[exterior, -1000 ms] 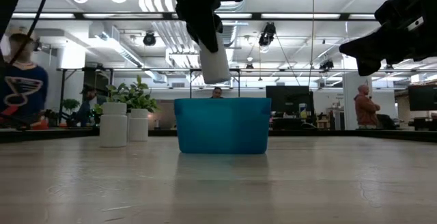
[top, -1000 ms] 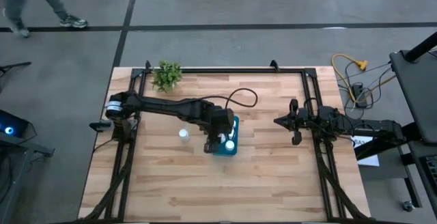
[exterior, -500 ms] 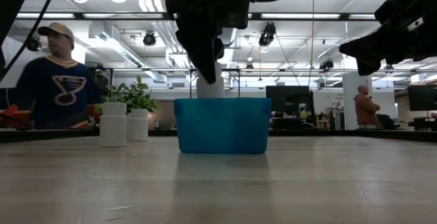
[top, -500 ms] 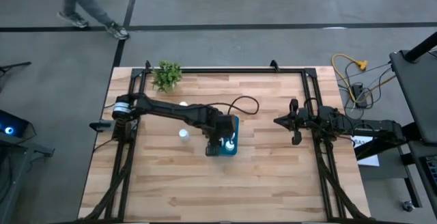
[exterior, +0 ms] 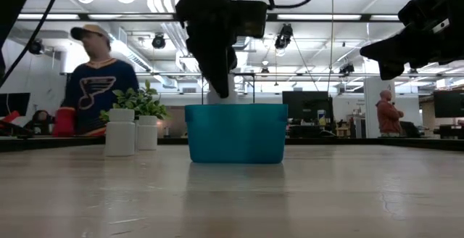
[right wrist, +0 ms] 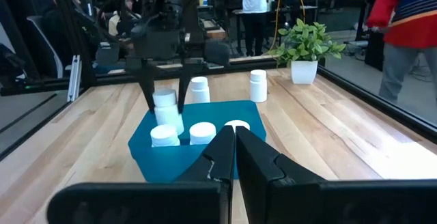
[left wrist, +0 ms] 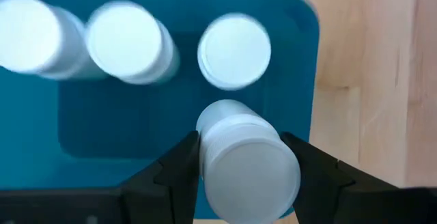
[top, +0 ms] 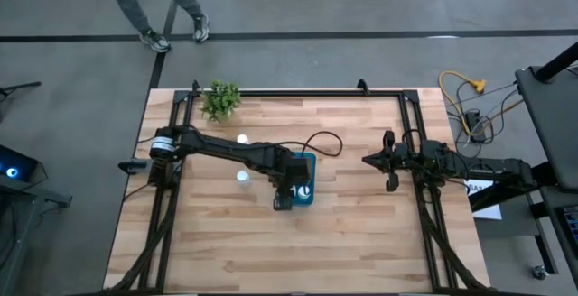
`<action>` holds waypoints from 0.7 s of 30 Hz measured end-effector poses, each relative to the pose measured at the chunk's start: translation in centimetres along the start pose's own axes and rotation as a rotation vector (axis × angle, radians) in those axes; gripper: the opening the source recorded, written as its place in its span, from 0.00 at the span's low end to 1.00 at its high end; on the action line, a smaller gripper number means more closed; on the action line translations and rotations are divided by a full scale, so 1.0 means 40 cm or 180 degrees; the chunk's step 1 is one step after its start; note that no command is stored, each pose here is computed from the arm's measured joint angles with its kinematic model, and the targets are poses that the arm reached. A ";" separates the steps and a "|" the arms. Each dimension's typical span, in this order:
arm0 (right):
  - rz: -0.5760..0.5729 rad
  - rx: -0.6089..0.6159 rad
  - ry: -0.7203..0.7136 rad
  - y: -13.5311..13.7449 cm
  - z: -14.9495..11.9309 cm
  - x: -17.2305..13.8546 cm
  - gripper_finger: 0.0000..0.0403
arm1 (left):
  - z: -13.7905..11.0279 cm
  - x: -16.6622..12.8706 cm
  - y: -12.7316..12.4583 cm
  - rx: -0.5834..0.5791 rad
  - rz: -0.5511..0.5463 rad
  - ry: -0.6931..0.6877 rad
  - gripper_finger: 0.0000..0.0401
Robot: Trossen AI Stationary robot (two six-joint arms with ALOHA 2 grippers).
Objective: Pick and place pill bottles into a basket
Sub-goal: Put the white pill bottle into the blue container
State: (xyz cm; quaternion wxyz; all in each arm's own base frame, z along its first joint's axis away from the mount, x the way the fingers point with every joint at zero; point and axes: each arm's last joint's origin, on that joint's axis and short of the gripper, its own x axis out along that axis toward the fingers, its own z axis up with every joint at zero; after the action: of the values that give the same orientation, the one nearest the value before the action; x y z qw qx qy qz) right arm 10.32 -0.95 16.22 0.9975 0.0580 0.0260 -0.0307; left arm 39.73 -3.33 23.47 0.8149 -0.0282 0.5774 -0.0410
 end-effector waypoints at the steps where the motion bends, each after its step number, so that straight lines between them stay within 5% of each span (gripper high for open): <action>1: 0.0000 0.0000 0.0000 0.000 0.000 0.000 0.02 | -0.001 0.005 -0.002 0.0003 -0.0003 0.0026 0.40; 21: -0.0054 -0.0022 -0.0004 -0.001 0.000 0.000 0.02 | -0.004 0.050 -0.011 0.0052 -0.0011 0.0161 0.40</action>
State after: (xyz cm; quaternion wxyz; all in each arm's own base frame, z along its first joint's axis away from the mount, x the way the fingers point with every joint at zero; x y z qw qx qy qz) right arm 10.32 -1.00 16.22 0.9974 0.0544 0.0259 -0.0390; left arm 40.20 -3.95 21.57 0.8002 -0.0216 0.5974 -0.0478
